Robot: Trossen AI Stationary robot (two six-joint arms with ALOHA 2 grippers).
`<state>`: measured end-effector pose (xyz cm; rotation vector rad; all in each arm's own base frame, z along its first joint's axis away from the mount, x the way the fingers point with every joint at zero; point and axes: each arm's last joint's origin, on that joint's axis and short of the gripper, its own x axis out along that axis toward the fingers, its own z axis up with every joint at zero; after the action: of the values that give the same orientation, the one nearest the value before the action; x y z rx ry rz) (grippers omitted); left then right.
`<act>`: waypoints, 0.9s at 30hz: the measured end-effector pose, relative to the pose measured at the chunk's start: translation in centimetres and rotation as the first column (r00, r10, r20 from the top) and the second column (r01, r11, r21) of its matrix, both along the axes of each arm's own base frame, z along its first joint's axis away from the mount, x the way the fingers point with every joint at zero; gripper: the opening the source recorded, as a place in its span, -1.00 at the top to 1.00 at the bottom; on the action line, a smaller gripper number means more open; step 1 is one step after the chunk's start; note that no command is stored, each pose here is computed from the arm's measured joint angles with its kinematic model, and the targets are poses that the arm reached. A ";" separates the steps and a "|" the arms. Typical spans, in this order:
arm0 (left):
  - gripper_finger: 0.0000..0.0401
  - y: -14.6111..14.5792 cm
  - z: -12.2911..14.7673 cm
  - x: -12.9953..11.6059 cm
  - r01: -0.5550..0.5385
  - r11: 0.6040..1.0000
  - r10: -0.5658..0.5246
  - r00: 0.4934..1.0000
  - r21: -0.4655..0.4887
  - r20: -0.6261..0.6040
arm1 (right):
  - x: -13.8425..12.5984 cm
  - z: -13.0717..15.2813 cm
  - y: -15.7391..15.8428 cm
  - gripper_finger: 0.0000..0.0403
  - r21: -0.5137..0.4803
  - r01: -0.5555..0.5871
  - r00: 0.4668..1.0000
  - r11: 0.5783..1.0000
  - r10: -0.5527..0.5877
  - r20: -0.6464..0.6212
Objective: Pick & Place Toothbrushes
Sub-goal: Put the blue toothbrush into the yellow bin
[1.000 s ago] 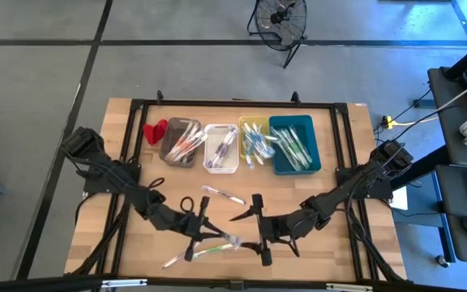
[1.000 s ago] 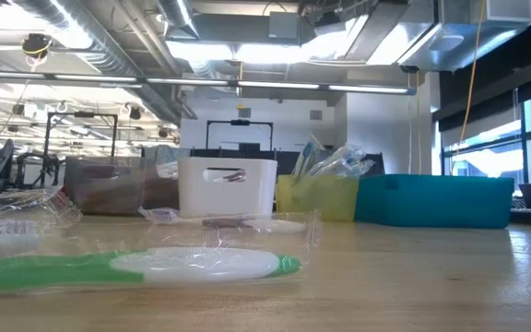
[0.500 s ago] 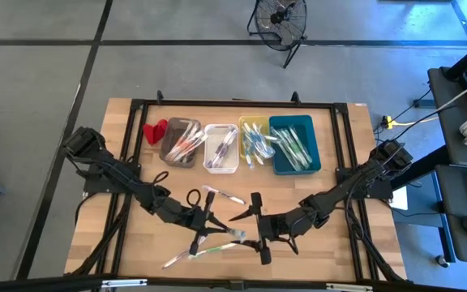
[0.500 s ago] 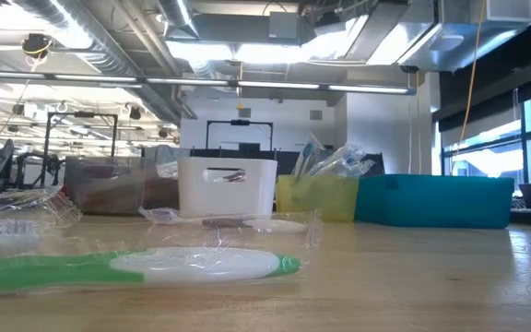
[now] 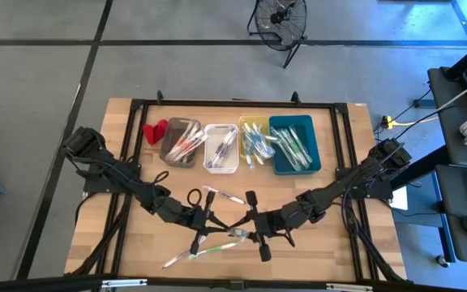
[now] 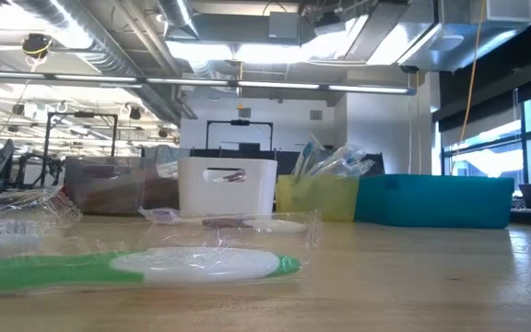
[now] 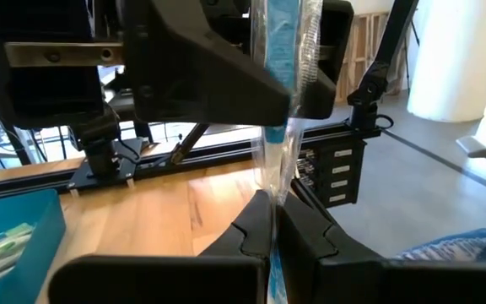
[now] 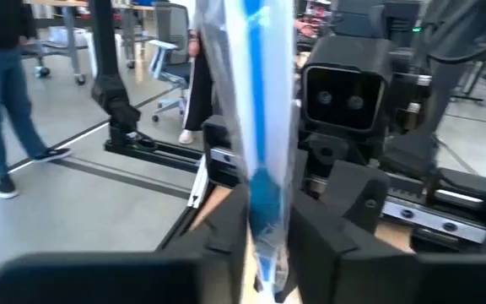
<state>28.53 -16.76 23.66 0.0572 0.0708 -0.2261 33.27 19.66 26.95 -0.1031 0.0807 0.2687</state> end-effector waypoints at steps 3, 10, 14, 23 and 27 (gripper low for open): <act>0.98 0.0 -0.1 0.0 0.001 1.000 -0.001 1.000 0.006 -0.006 | 0.0 -0.1 0.0 0.81 -0.015 -0.024 1.000 1.000 0.024 -0.005; 0.96 0.0 -0.2 0.0 -0.005 1.000 0.005 1.000 -0.008 -0.024 | 0.0 -0.3 0.0 0.86 -0.038 -0.027 0.999 0.999 0.027 -0.020; 0.86 0.0 -0.2 0.0 -0.014 1.000 0.013 1.000 -0.012 -0.027 | 0.0 -0.4 -0.1 0.88 -0.045 -0.007 1.000 0.999 0.006 -0.028; 0.53 0.3 -0.2 0.0 -0.078 0.995 0.076 0.997 -0.061 -0.034 | -0.7 -1.1 -0.7 0.90 -0.023 0.153 0.972 0.988 -0.154 -0.178; 0.39 0.2 -0.3 0.0 -0.080 0.994 0.077 0.996 -0.071 -0.049 | -1.7 -1.0 -1.2 0.90 -0.002 0.241 0.935 0.971 -0.233 -0.266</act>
<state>28.51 -16.54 23.36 -0.0231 0.1109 -0.1515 31.60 18.41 25.94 -0.0255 0.3534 0.0404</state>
